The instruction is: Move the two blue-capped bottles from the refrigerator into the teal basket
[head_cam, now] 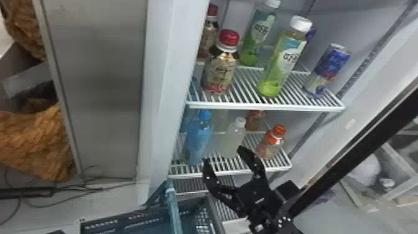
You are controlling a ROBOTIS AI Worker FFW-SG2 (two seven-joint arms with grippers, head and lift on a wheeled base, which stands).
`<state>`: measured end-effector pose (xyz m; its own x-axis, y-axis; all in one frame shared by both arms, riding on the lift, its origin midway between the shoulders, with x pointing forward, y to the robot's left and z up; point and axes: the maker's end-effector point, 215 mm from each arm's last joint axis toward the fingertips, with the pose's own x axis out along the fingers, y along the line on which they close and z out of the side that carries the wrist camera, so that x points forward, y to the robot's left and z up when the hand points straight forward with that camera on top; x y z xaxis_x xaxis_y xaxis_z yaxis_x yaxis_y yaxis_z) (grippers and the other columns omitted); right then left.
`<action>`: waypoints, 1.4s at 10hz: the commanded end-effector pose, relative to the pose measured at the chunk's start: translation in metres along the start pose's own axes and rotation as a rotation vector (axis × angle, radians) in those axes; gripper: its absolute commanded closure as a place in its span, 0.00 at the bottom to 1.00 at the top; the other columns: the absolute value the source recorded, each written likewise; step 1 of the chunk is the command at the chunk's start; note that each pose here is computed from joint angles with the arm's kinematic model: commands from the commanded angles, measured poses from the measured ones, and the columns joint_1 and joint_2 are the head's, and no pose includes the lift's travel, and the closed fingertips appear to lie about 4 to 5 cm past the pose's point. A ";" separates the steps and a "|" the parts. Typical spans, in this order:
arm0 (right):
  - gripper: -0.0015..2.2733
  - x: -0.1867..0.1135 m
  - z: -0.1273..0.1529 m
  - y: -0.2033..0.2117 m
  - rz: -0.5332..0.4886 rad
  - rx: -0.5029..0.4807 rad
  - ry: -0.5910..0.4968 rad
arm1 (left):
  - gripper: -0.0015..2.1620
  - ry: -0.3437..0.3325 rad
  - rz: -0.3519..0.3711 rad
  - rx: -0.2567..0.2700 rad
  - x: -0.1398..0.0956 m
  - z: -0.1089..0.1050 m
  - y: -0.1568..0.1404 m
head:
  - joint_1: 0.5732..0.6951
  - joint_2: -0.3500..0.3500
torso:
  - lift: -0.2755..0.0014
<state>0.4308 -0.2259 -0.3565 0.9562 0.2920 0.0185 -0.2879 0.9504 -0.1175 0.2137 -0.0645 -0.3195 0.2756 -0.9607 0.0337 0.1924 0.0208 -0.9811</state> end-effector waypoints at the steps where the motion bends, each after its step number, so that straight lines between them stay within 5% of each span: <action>1: 0.04 0.011 -0.007 0.003 0.011 0.003 0.004 | 0.54 0.000 0.000 -0.001 0.000 0.000 0.000 | 1.00 0.00 | 0.40; 14: 0.05 0.089 -0.008 0.008 0.060 0.018 -0.048 | 0.54 -0.002 -0.001 0.000 0.001 0.001 0.000 | 1.00 0.00 | 0.40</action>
<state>0.5119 -0.1943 -0.3648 0.9345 0.3513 0.0574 -0.3447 0.9333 -0.1008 0.2151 -0.0647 -0.3193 0.2780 -0.9599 0.0357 0.1930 0.0194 -0.9810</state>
